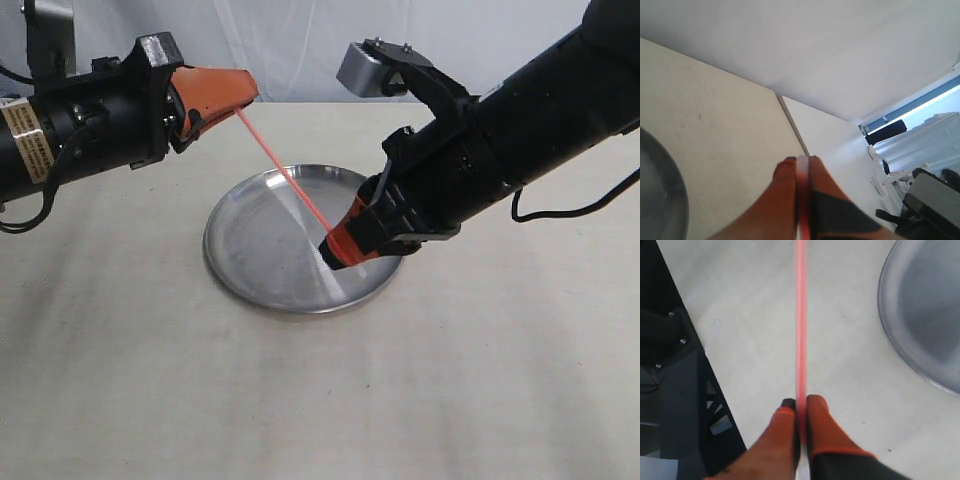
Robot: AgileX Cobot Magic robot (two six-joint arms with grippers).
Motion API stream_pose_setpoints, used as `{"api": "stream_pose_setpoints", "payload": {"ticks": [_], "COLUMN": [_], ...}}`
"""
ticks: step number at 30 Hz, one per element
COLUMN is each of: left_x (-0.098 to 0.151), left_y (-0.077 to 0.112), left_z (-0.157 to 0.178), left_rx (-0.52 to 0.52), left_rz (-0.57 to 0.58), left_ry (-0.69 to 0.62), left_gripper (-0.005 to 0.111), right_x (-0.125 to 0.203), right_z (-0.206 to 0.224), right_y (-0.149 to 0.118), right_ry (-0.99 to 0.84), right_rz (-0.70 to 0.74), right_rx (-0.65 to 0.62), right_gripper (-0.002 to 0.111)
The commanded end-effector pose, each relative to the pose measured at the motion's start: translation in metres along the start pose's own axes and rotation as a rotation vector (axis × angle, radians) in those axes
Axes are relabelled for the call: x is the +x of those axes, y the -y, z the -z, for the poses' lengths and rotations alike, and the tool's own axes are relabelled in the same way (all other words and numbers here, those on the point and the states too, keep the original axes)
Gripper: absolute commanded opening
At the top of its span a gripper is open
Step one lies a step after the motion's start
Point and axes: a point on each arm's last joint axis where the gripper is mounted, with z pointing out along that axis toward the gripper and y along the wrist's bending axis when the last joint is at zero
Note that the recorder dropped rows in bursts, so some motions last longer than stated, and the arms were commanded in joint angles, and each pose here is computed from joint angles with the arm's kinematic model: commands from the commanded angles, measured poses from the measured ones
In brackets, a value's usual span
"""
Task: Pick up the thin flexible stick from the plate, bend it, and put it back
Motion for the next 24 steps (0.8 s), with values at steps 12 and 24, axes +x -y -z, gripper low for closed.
{"api": "stream_pose_setpoints", "payload": {"ticks": [12, 24], "left_x": [0.004, 0.001], "left_y": [-0.001, 0.005], "left_z": [-0.001, -0.001], "left_rx": [-0.02, 0.046], "left_rz": [-0.055, -0.043], "left_ry": [-0.038, -0.003], "left_gripper": [0.0, 0.0], "right_x": [-0.006, -0.012], "right_z": [0.003, -0.006], "right_y": [-0.001, 0.007], "right_ry": [0.072, 0.128], "right_rz": [-0.021, -0.082], "right_rx": [0.006, 0.001], "right_gripper": [0.052, 0.053]}}
